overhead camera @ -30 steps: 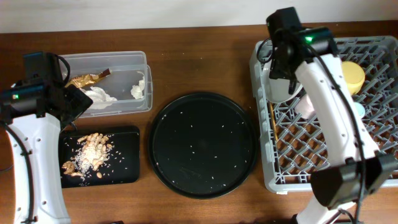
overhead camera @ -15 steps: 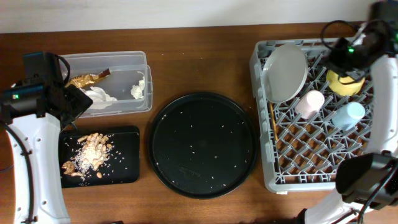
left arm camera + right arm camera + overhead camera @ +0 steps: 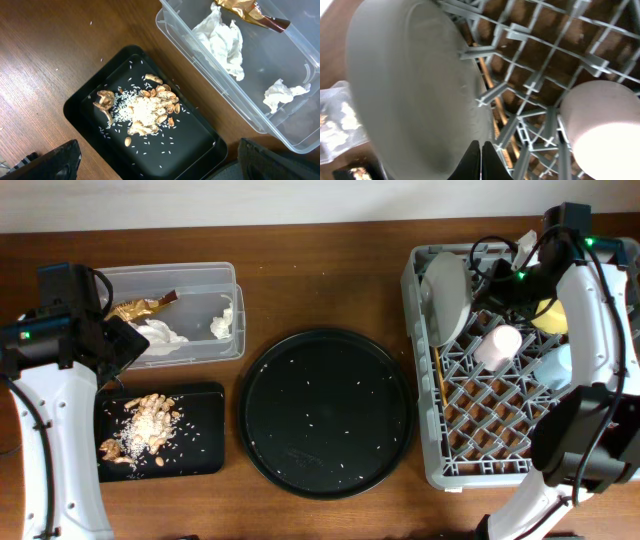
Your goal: Sort waste into correct bins and load items into the dishwasher rack
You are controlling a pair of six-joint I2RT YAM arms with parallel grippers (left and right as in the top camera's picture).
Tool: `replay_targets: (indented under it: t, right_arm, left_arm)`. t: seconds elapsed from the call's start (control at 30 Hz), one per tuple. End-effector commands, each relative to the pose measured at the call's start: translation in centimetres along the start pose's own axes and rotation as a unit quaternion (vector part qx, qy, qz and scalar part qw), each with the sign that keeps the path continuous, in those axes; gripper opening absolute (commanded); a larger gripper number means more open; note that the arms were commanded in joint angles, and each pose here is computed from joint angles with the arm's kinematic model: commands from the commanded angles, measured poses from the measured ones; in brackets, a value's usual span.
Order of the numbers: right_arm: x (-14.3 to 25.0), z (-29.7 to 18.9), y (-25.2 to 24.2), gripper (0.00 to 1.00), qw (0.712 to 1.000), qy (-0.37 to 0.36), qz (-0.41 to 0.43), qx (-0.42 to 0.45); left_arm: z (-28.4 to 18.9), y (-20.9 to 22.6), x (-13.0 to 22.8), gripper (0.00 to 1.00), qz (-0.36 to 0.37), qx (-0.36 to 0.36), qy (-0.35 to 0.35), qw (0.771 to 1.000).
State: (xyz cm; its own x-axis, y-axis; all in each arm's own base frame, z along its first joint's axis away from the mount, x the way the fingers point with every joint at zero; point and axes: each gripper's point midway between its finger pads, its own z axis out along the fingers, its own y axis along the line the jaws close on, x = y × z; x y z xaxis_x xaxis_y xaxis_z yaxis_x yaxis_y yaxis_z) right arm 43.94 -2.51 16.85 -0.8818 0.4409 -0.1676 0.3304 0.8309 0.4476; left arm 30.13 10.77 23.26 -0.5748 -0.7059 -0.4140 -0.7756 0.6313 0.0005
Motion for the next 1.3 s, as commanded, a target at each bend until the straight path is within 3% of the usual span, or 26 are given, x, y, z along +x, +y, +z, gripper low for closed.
replay_targets:
  t: [0.0, 0.17, 0.23, 0.33, 0.47, 0.57, 0.6, 0.83, 1.27]
  right_arm:
    - [0.2, -4.7, 3.2, 0.04, 0.997, -0.047, -0.042, -0.045]
    - [1.9, -11.2, 5.6, 0.07, 0.989, -0.113, -0.074, -0.06]
    - [3.6, -13.5, 6.3, 0.21, 0.986, -0.125, -0.089, -0.062]
    - [9.0, -16.2, 6.2, 0.37, 0.986, -0.103, -0.129, -0.034]
    - [16.0, -17.7, 4.3, 0.38, 0.988, -0.063, -0.135, 0.028]
    - [19.9, -17.7, 3.7, 0.6, 0.986, -0.06, -0.154, 0.02]
    - [21.5, -17.4, 3.1, 0.98, 0.986, -0.058, -0.155, 0.019]
    - [27.3, -14.5, -0.6, 0.98, 0.99, -0.023, -0.138, 0.029]
    - [26.2, -13.0, -0.8, 0.98, 0.991, -0.001, -0.13, 0.036]
  left_arm:
    - [-0.2, 0.2, -0.2, 0.99, -0.003, 0.0, -0.004, 1.0]
    - [-0.2, 0.2, -0.2, 0.99, -0.003, 0.0, -0.004, 1.0]
    - [-0.2, 0.2, -0.2, 0.99, -0.003, 0.0, -0.004, 1.0]
    - [-0.2, 0.2, -0.2, 0.99, -0.003, 0.0, -0.004, 1.0]
    - [-0.2, 0.2, -0.2, 0.99, -0.003, 0.0, -0.004, 1.0]
    - [-0.2, 0.2, -0.2, 0.99, -0.003, 0.0, -0.004, 1.0]
    - [-0.2, 0.2, -0.2, 1.0, -0.003, 0.0, -0.004, 1.0]
    - [-0.2, 0.2, -0.2, 0.99, -0.003, 0.0, -0.004, 1.0]
    - [-0.2, 0.2, -0.2, 0.99, -0.003, 0.0, -0.004, 1.0]
